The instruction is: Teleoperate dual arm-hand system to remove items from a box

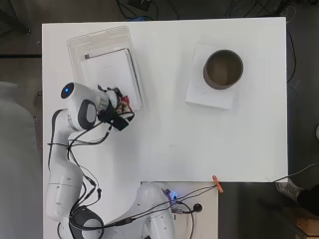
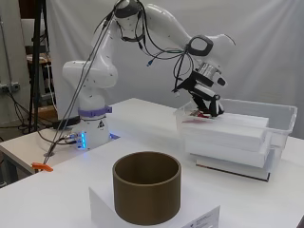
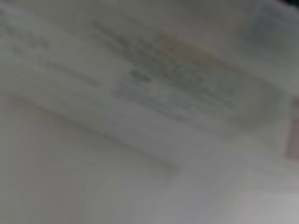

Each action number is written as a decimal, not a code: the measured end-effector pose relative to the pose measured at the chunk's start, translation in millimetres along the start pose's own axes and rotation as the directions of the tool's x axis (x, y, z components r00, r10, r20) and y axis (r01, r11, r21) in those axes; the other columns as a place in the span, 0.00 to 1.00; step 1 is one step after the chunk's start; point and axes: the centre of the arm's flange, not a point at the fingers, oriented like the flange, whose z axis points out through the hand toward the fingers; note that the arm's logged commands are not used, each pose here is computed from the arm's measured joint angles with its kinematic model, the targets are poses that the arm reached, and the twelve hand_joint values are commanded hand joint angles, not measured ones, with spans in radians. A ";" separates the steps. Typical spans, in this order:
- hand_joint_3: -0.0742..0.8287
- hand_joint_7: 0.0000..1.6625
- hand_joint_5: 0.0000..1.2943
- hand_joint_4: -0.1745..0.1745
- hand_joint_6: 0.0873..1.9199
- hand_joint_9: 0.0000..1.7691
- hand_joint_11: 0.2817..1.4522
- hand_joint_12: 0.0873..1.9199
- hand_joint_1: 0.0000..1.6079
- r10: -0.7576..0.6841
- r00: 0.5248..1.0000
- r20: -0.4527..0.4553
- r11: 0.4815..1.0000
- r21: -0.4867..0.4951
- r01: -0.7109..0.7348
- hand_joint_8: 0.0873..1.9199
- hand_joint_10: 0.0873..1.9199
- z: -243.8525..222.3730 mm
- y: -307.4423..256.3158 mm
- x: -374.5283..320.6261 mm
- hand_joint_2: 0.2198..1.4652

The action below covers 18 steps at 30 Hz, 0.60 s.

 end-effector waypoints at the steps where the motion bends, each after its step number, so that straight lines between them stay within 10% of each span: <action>1: 0.10 0.67 0.60 0.97 0.98 0.74 0.63 0.94 0.69 -0.014 0.999 -0.031 1.000 0.002 0.014 0.98 0.96 6.6 -5.5 -8.4 0.79; 8: 0.09 0.65 0.57 1.00 1.00 0.73 0.62 0.96 0.70 -0.023 0.999 0.025 0.995 -0.098 0.025 1.00 1.00 -12.2 -7.6 -28.5 0.80; 12: 0.10 0.59 0.55 0.85 0.77 0.69 0.57 0.95 0.59 0.107 0.994 0.030 0.969 -0.229 -0.098 1.00 1.00 -69.9 -9.1 -35.2 0.83; 15: 0.09 0.40 0.31 0.51 0.10 0.43 0.31 0.21 0.12 0.186 0.981 -0.048 0.953 -0.236 -0.192 0.25 0.26 -97.9 -0.5 -71.1 0.69; 18: 0.08 0.34 0.29 0.54 0.00 0.36 0.28 0.00 0.01 0.271 0.960 -0.063 0.953 -0.123 -0.277 0.00 0.00 -96.4 7.2 -89.4 0.67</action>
